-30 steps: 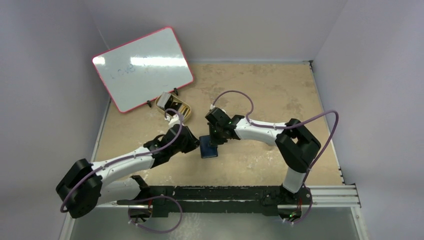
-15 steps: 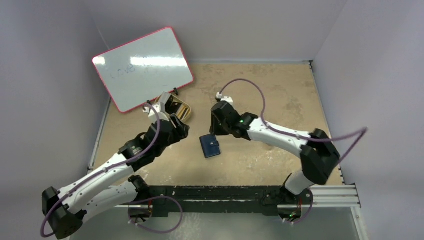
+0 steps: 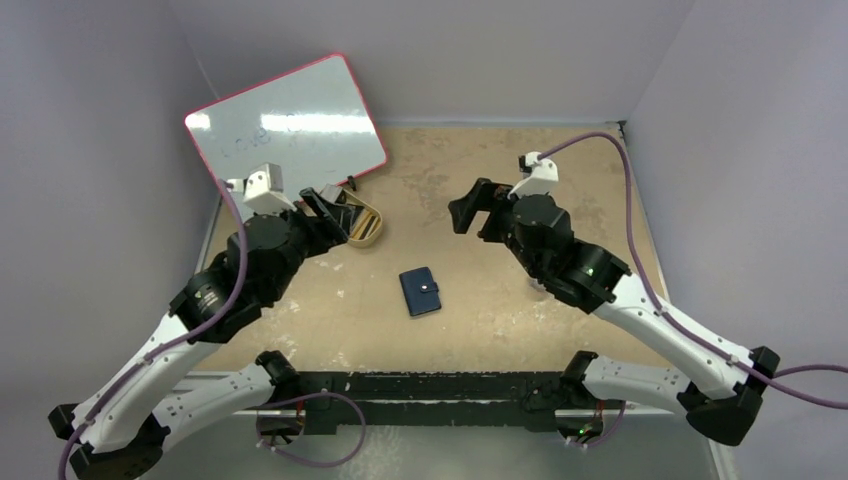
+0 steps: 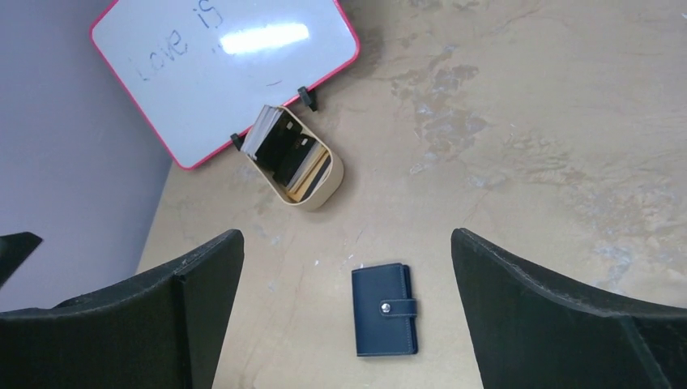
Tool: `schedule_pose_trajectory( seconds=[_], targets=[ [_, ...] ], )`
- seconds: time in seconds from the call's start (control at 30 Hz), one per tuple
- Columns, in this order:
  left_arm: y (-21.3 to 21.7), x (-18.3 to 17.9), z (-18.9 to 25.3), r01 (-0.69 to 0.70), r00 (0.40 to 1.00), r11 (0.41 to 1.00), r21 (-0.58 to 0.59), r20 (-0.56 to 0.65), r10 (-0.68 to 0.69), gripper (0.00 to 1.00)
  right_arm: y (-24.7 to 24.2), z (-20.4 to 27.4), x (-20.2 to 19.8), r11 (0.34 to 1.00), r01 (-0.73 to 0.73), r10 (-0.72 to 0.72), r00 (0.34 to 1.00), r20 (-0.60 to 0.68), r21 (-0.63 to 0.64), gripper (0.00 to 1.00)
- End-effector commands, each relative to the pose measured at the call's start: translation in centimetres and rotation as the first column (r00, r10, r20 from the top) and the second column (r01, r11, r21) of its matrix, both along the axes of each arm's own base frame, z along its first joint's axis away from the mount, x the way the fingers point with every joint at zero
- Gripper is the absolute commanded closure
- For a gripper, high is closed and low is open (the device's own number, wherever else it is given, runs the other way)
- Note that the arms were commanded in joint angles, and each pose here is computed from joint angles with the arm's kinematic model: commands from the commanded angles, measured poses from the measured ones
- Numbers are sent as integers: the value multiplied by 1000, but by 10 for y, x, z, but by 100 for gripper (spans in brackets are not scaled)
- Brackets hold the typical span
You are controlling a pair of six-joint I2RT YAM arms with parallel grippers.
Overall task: Put the credit cards into the card holder
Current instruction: Reset both arms
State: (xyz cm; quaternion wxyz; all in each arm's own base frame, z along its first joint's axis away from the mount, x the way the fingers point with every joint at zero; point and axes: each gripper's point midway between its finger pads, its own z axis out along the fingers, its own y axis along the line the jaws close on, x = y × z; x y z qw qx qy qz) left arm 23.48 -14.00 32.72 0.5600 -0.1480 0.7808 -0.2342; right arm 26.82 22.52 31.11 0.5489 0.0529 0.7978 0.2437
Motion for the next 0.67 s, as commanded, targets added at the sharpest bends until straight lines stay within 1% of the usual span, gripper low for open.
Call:
schedule_pose_trajectory(
  seconds=[0.0, 0.1, 0.27, 0.63],
  targets=[
    [11, -8, 39, 14, 996, 1000, -7, 92, -14, 32, -17, 23, -5, 1000, 30, -30, 998, 47, 4, 1],
    [14, -10, 42, 12, 994, 1000, -13, 106, -10, 31, -17, 28, -9, 999, 16, -17, 998, 52, 30, 1],
    [13, -9, 31, 4, 996, 1000, -11, 90, -3, 31, -18, 34, -12, 998, 4, -8, 998, 62, 58, 1],
    [3, -4, 12, 22, 999, 1000, 0, 49, -22, 30, -24, 32, -12, 998, 32, -36, 998, 57, 62, 3]
  ],
)
